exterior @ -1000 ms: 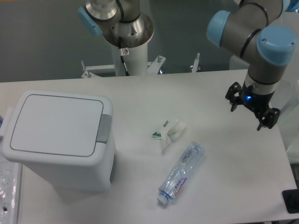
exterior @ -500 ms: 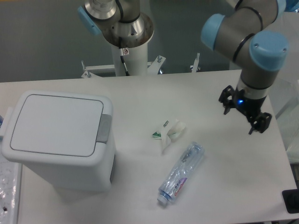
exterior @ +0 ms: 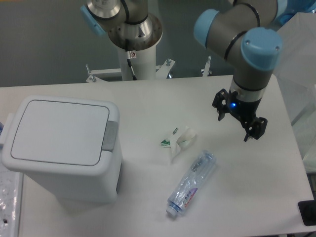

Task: Open the trash can
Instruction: 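Move the open gripper toward the trash can's grey lid tab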

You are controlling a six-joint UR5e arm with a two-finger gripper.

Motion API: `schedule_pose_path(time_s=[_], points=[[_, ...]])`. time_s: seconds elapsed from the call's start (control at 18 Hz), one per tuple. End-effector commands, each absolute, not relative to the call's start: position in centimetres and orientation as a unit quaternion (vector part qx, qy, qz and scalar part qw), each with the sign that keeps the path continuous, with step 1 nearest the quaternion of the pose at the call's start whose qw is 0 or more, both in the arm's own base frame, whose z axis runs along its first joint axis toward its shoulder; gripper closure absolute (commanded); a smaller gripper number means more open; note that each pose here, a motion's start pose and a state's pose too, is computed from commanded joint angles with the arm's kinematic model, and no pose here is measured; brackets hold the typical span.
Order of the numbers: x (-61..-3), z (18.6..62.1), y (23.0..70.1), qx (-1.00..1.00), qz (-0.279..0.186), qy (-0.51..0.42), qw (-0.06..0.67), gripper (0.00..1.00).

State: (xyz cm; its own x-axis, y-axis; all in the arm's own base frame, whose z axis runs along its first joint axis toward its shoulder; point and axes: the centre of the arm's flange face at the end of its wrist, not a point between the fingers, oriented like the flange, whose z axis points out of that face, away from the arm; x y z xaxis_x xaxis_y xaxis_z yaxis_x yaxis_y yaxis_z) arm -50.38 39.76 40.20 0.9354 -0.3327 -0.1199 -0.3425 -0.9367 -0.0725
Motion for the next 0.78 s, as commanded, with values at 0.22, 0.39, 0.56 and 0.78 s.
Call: schedule_pose_path(time_s=[0.22, 0.39, 0.56, 0.78], points=[[-50.2, 42.0, 41.4, -0.992, 0.046, 0.062, 0.097, 0.00], [-48.9, 44.2, 44.0, -0.992, 0.045, 0.033, 0.113, 0.00], [-48.1, 45.0, 46.2, -0.991, 0.021, -0.014, 0.130, 0.00], [-47.9, 44.9, 46.7, -0.990, -0.009, -0.035, 0.137, 0.00]])
